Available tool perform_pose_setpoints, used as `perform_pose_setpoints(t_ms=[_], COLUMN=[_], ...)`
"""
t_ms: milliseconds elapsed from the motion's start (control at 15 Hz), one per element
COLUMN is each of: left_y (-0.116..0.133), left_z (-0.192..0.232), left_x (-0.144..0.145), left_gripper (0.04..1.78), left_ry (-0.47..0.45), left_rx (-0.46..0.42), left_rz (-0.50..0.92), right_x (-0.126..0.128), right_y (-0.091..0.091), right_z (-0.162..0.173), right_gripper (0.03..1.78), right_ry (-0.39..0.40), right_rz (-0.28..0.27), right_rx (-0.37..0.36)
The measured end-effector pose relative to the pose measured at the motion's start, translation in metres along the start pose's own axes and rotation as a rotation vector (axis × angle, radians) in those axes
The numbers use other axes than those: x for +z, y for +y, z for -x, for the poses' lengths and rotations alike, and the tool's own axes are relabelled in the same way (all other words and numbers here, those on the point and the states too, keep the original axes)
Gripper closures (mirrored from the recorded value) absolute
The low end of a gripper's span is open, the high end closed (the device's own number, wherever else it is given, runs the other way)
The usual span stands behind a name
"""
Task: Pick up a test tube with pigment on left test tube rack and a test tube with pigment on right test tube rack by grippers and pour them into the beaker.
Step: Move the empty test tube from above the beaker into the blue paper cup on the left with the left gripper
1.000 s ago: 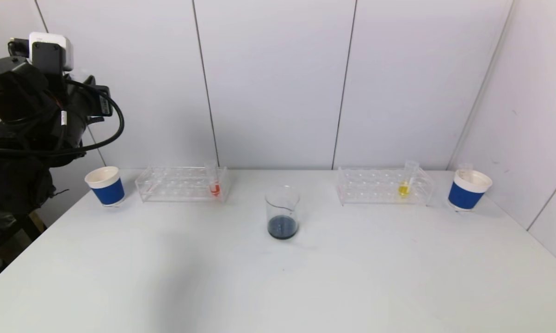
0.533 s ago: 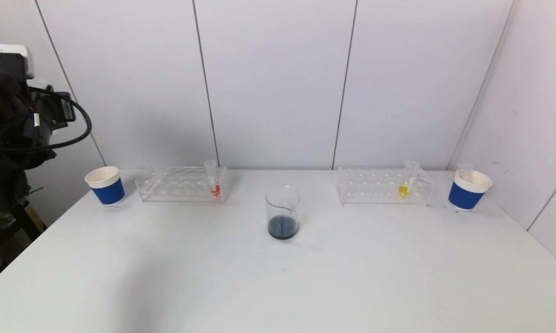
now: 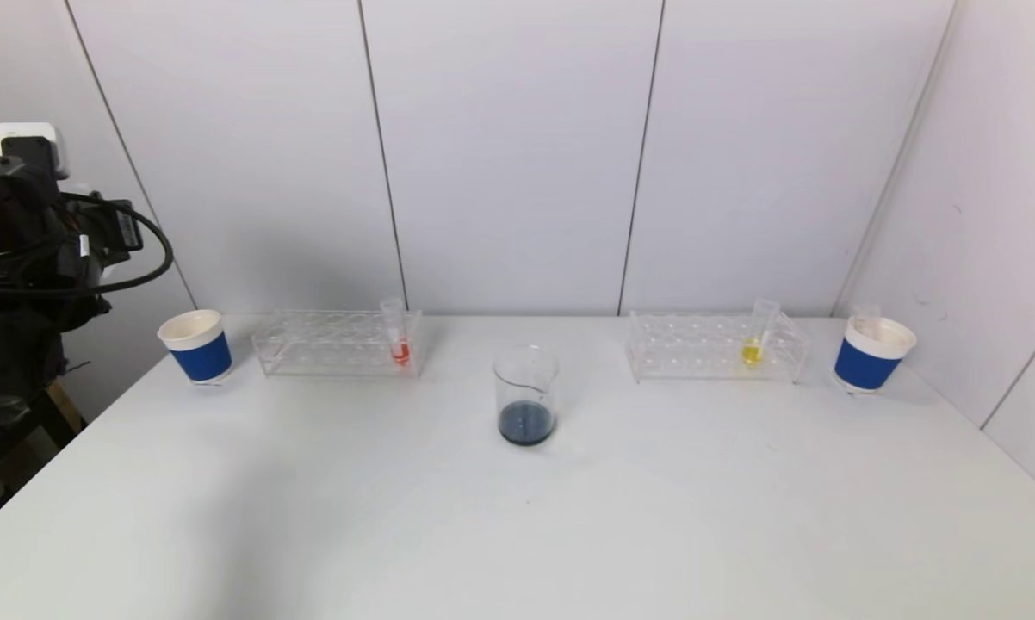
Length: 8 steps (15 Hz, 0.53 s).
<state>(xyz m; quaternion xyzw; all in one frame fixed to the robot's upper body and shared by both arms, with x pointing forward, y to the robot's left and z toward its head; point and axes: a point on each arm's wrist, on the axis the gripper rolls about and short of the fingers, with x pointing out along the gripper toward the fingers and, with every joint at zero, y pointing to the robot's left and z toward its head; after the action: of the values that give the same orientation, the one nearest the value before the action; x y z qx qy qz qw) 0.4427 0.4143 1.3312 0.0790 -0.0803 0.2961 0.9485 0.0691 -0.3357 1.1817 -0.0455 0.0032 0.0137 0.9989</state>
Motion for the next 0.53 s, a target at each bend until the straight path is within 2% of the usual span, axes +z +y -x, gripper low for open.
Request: perform_pose_setpoints(t_ms=[533], left_y=[-0.012], left_z=[-0.018], left_x=[-0.023], left_gripper=[1.40], left_ry=[0.096], left_rx=[-0.025], left_rz=[0.033], right_x=[0.000], right_y=[0.000], right_z=[0.000], right_gripper=[0.04], right_ry=[0.000], right_rz=[0.000], right_rx=[0.000])
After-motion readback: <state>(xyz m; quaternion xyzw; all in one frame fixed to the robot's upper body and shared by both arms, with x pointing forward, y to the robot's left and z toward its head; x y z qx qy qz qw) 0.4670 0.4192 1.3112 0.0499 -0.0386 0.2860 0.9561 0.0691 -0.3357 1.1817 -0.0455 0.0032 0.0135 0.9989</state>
